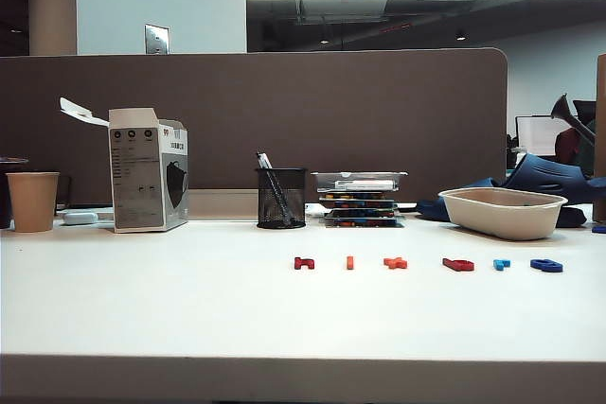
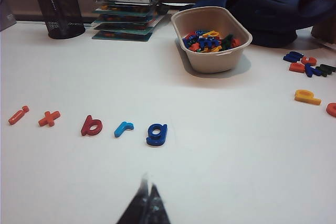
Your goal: Select the appropriate letters from the row of letter magnets placed on the table to arrange into the word "big".
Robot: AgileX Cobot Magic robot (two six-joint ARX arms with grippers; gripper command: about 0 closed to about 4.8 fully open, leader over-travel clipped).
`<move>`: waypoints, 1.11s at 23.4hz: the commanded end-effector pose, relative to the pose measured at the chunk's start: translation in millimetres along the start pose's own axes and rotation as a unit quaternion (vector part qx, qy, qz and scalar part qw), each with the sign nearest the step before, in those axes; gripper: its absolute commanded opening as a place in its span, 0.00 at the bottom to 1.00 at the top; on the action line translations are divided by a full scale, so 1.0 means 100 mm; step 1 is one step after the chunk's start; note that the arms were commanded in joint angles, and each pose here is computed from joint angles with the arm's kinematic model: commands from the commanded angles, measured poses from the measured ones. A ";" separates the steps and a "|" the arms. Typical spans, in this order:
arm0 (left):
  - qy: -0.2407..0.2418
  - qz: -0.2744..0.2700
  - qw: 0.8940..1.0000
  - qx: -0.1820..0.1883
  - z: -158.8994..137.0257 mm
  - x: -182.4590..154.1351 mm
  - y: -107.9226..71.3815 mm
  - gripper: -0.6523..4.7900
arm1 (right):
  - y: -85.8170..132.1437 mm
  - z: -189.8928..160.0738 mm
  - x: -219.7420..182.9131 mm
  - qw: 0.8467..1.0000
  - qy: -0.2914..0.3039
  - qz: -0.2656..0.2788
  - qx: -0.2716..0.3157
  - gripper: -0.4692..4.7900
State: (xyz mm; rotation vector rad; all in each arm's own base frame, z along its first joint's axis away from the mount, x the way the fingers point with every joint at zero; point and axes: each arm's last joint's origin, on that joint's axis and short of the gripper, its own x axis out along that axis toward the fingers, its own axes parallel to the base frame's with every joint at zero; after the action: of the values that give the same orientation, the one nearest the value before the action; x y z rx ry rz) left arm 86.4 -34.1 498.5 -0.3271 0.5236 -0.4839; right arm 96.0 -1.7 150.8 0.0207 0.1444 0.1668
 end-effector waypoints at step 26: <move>0.137 0.024 0.990 -0.004 -0.43 1.42 -1.07 0.11 | 0.01 0.06 -0.01 1.000 -0.014 0.002 0.020 0.08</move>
State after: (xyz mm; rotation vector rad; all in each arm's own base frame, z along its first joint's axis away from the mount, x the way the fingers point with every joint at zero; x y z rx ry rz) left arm 132.8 -205.5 448.5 -0.2400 0.8159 -0.4788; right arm 95.9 -1.7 151.2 0.0499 0.1461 0.1643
